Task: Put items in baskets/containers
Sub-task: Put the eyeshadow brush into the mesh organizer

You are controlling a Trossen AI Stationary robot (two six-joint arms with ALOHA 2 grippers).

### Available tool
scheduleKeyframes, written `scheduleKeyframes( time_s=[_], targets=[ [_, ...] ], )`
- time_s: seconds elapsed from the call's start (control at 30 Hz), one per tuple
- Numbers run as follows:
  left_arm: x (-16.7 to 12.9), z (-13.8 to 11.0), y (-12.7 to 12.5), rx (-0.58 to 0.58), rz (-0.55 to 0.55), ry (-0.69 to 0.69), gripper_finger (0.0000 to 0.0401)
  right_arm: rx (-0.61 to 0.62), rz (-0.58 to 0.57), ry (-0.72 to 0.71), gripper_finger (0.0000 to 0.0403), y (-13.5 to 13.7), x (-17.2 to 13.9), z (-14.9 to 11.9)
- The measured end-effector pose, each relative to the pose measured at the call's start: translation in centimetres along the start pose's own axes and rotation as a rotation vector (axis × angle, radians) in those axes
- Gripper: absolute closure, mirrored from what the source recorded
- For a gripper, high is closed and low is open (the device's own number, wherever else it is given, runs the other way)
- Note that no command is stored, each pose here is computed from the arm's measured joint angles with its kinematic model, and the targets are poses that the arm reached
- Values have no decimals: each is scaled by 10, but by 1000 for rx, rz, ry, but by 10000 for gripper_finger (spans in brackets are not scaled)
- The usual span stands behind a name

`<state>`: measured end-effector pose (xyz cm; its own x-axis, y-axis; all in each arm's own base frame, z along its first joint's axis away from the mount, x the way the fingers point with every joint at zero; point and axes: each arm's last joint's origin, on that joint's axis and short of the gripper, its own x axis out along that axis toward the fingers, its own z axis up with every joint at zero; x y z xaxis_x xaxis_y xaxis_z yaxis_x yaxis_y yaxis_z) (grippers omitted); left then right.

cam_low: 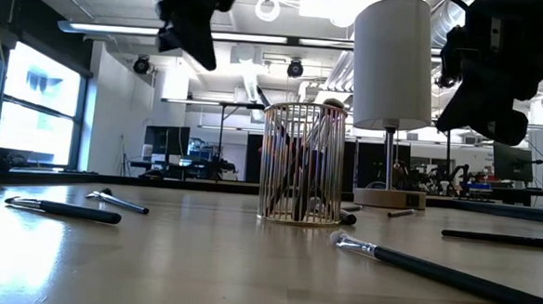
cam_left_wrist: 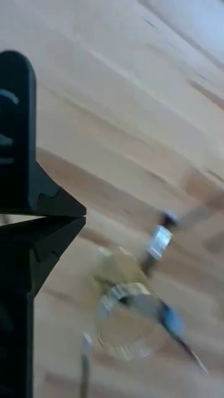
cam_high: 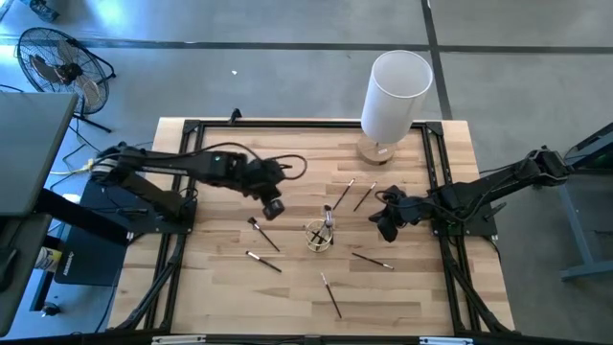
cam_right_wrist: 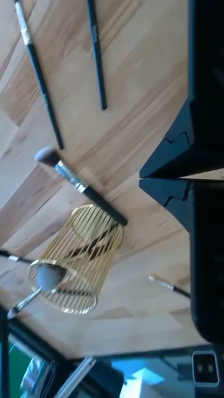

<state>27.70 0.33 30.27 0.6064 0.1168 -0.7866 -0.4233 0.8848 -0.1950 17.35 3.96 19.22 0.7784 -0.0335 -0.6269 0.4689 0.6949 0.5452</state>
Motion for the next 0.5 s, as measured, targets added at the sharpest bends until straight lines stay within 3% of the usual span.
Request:
scheduleKeyframes(
  time_s=[0.2, 0.33, 0.5],
  targets=[
    [-8, -43, 19, 26, -223, -208, 400, 16, 57, -40, 401, 6, 0, 4],
    [-27, -78, 41, 21, -235, -354, 400, 65, 28, -130, 401, 7, 1, 7],
    [-46, -106, 61, 68, -190, -513, 401, 147, -36, -371, 402, 12, 7, 19]
  ],
)
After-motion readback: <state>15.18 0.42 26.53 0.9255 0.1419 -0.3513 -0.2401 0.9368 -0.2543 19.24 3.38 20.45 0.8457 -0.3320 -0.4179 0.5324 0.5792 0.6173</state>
